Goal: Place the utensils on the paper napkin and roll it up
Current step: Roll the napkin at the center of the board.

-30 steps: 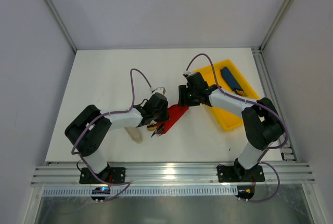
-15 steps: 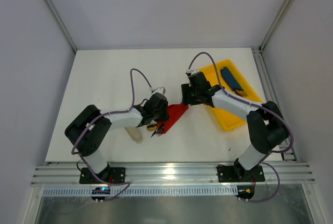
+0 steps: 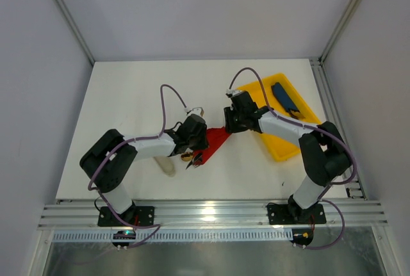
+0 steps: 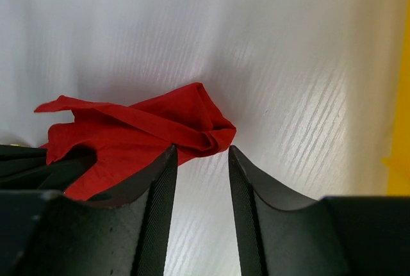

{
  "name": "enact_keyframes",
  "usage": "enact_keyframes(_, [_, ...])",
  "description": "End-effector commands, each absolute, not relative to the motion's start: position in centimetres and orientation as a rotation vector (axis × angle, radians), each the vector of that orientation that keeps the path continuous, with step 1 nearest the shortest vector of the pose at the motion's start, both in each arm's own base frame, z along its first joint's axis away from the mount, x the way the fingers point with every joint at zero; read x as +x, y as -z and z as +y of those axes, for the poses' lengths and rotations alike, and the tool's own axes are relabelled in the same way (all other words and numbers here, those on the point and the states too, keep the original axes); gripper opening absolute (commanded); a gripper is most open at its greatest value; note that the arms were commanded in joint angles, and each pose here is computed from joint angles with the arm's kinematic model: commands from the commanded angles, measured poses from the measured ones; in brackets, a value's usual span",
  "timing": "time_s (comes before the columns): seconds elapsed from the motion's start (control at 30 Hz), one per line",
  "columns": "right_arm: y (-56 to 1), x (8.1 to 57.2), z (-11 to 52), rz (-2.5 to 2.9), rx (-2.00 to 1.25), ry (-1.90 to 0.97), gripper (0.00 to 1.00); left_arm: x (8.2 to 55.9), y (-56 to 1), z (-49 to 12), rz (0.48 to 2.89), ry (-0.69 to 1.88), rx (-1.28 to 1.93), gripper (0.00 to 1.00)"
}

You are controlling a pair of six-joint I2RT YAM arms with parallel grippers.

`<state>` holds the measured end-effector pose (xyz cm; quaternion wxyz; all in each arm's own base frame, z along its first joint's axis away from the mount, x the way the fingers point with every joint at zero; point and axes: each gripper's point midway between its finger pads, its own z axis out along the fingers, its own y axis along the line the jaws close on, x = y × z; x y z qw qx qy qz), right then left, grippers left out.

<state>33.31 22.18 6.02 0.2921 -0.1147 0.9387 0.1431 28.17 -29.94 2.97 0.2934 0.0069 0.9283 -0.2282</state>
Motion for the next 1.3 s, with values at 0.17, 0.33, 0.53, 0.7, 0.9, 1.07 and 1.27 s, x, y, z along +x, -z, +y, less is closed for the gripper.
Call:
enact_keyframes(0.17, [-6.8, 36.6, 23.1, 2.437, -0.282, -0.339, 0.36, 27.6, -1.7, -29.0, 2.504, 0.555, 0.037, 0.00])
enact_keyframes(0.33, [-6.7, 37.7, 23.3, 2.446, -0.278, -0.307, 0.35, 27.6, -1.7, -29.1, 2.503, 0.557, 0.040, 0.00])
enact_keyframes(0.53, [-6.9, 38.9, 23.1, 2.453, -0.258, -0.246, 0.35, 27.5, -1.7, -29.0, 2.504, 0.551, 0.044, 0.00])
enact_keyframes(0.7, [-5.8, 39.2, 22.8, 2.499, -0.260, -0.211, 0.35, 27.5, -1.6, -28.9, 2.506, 0.551, 0.041, 0.00])
enact_keyframes(0.9, [-8.6, 39.1, 22.4, 2.396, -0.240, -0.242, 0.31, 27.5, -1.6, -29.1, 2.506, 0.552, 0.043, 0.00])
enact_keyframes(1.07, [-10.8, 37.8, 21.5, 2.384, -0.213, -0.247, 0.31, 27.5, -1.6, -29.1, 2.509, 0.554, 0.045, 0.00])
enact_keyframes(1.27, [-9.8, 34.7, 22.1, 2.438, -0.256, -0.374, 0.43, 27.5, -1.7, -29.1, 2.506, 0.560, 0.042, 0.00])
